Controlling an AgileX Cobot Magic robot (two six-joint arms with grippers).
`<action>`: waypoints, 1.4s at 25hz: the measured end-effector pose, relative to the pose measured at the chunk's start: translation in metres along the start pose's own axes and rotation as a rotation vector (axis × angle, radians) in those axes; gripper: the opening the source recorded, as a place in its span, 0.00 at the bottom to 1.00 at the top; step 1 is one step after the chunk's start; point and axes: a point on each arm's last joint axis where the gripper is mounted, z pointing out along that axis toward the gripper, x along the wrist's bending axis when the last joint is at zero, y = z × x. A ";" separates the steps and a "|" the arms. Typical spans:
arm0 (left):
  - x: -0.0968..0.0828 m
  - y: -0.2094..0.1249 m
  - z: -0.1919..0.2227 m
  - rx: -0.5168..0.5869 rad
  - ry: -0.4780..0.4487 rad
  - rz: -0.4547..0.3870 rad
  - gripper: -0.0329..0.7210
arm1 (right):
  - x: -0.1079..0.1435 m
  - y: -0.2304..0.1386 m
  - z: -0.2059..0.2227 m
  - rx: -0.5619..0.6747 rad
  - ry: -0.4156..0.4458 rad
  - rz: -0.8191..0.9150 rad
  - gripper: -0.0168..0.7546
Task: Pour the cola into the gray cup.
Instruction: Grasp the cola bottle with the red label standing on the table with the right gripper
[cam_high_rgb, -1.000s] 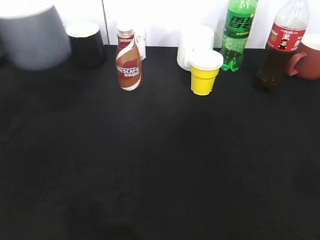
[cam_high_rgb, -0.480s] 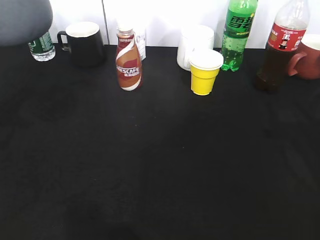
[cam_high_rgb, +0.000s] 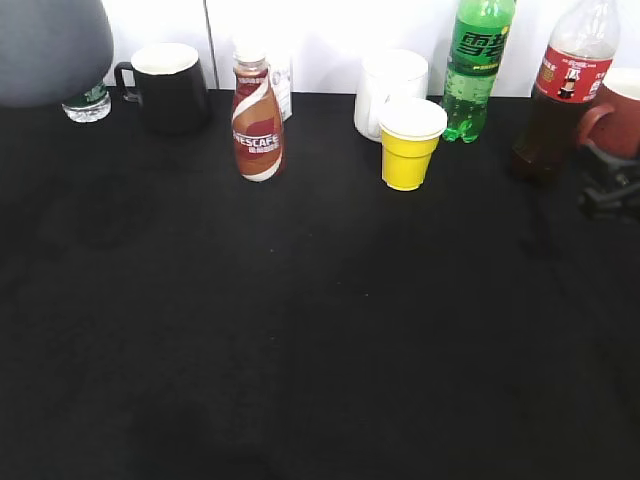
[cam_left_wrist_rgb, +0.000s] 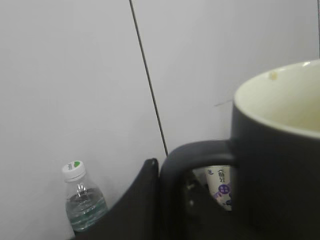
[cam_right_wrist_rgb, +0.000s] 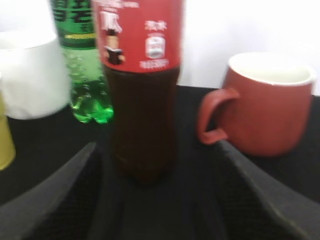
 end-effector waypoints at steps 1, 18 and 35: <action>0.000 0.000 0.000 0.000 0.000 0.001 0.11 | 0.001 -0.001 0.006 -0.003 0.019 -0.006 0.70; -0.001 -0.001 0.000 0.014 -0.014 0.025 0.11 | -0.004 -0.010 0.049 -0.022 0.030 0.201 0.89; -0.002 -0.002 0.000 0.017 -0.018 0.030 0.11 | -0.001 -0.012 0.096 -0.082 0.145 0.142 0.80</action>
